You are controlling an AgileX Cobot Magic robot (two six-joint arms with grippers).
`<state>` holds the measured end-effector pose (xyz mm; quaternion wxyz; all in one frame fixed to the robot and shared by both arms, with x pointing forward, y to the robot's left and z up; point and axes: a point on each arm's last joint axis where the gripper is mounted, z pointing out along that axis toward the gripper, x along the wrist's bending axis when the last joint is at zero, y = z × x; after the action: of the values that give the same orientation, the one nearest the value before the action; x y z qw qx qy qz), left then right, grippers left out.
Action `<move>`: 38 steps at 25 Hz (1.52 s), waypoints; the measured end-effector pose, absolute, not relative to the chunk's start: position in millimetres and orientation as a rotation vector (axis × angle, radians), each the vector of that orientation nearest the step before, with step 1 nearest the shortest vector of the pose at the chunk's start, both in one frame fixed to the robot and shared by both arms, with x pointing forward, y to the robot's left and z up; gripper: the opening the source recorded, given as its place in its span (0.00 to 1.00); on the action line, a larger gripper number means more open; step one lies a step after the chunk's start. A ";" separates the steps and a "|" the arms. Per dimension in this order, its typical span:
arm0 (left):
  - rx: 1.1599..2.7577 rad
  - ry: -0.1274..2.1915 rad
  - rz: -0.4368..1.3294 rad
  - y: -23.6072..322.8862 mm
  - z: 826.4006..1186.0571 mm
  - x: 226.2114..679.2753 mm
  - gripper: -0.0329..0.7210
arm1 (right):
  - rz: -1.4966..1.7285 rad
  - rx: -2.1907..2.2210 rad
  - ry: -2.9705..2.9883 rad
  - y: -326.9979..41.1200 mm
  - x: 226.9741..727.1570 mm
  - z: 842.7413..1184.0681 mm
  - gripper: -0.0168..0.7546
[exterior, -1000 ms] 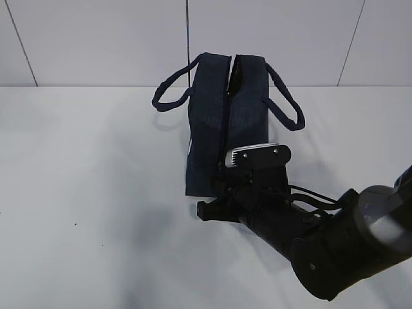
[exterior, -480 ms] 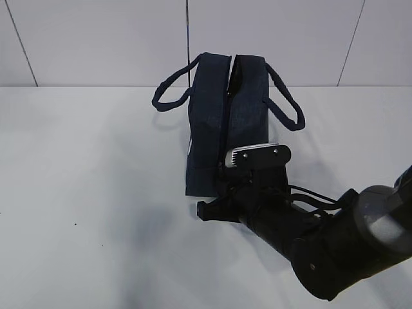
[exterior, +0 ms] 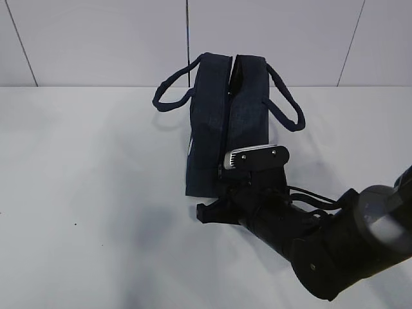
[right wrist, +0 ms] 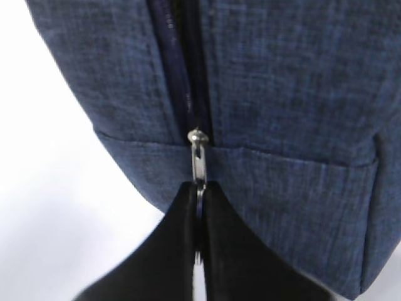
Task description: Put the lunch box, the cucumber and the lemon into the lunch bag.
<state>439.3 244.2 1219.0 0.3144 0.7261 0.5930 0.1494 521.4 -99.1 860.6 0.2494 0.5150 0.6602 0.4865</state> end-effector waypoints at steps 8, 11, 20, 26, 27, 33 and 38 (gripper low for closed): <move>1.906 1.555 0.368 242.3 1219.3 438.7 0.37 | 1.339 1.409 1.798 -98.5 521.0 873.2 0.04; 1.906 1.555 0.368 242.3 1219.3 438.7 0.37 | 1.352 1.406 1.791 -98.3 521.0 879.0 0.04; 1.943 1.579 0.269 233.9 1202.3 450.9 0.37 | 1.379 1.390 1.779 -98.1 520.4 895.0 0.04; 1.991 1.619 0.211 229.7 1183.3 462.3 0.37 | 1.424 1.351 1.772 -97.2 518.7 914.0 0.04; 1.995 1.617 0.211 229.5 1182.5 463.5 0.37 | 1.426 1.348 1.776 -97.4 518.0 915.5 0.04; 2.005 1.605 0.215 229.5 1182.5 463.5 0.37 | 1.455 1.326 1.762 -97.5 516.9 927.1 0.04; 2.005 1.605 0.215 229.5 1182.5 463.5 0.37 | 1.478 1.291 1.745 -99.0 514.7 940.8 0.04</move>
<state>463.5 229.5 1182.5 0.2782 0.7473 0.5981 0.0803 514.7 -99.0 940.8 0.2550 0.4755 0.6425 0.5441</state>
